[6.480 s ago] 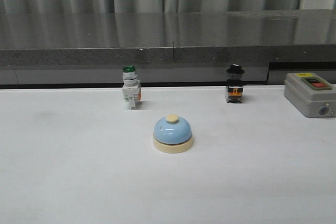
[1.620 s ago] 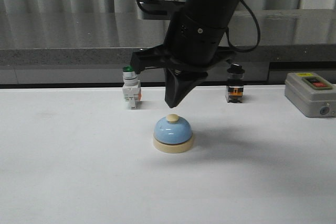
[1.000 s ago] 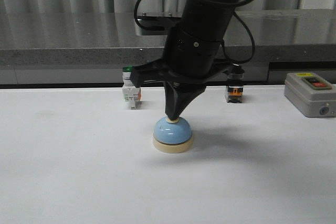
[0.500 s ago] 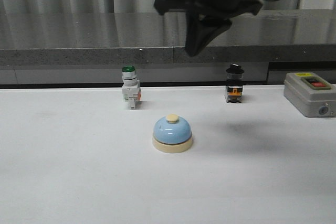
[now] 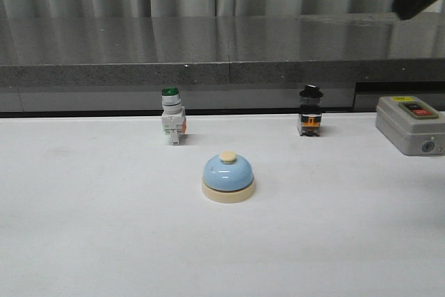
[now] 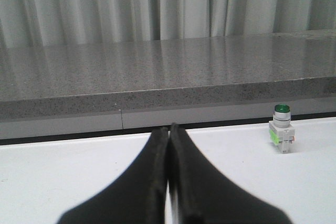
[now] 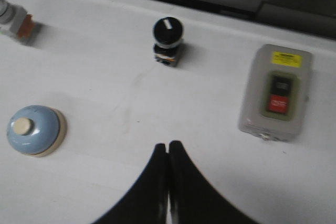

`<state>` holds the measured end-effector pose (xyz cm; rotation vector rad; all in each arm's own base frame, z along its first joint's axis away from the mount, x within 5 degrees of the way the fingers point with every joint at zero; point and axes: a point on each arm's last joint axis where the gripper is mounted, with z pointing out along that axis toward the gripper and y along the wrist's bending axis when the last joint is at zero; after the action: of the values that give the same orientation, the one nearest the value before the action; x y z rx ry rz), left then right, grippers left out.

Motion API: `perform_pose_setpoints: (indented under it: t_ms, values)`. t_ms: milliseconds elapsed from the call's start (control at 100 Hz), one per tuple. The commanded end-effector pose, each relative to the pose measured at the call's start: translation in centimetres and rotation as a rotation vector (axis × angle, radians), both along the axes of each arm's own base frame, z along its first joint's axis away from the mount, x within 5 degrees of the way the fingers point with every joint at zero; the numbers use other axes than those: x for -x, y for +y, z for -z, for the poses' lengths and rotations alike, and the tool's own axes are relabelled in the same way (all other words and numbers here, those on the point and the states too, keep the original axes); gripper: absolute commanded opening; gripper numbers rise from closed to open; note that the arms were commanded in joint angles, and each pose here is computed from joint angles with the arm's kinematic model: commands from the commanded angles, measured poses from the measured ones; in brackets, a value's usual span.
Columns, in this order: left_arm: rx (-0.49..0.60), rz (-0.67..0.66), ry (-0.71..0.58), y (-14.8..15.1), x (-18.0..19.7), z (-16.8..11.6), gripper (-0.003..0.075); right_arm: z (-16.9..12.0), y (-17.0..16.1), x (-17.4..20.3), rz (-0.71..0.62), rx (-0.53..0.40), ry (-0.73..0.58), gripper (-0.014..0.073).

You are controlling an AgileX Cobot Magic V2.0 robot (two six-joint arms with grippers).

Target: Place and press bell with both arms

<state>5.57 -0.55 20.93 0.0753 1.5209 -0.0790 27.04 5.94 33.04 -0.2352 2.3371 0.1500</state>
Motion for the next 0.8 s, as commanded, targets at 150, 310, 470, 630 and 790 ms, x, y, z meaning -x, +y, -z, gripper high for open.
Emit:
perform_pose_setpoints:
  t_ms: [150, 310, 470, 630, 790]
  values:
    - [0.021, 0.0, -0.065, 0.0, 0.1, 0.6, -0.002, -2.3, -4.1, 6.5, 0.132, -0.031, -0.262, -0.006]
    - [0.021, 0.0, -0.065, 0.0, 0.1, 0.6, -0.002, -1.9, -5.2, 11.0, 0.179, -0.039, -0.382, -0.006]
    - [0.021, 0.0, -0.065, 0.0, 0.1, 0.6, -0.002, -1.4, -5.6, 15.0, 0.198, -0.047, -0.502, -0.006]
    - [0.021, 0.0, -0.065, 0.0, 0.1, 0.6, -0.002, -0.8, -5.6, 18.3, 0.197, -0.058, -0.598, -0.006]
    - [0.021, 0.0, -0.065, 0.0, 0.1, 0.6, -0.002, -0.3, -5.7, 20.5, 0.195, -0.066, -0.668, -0.006]
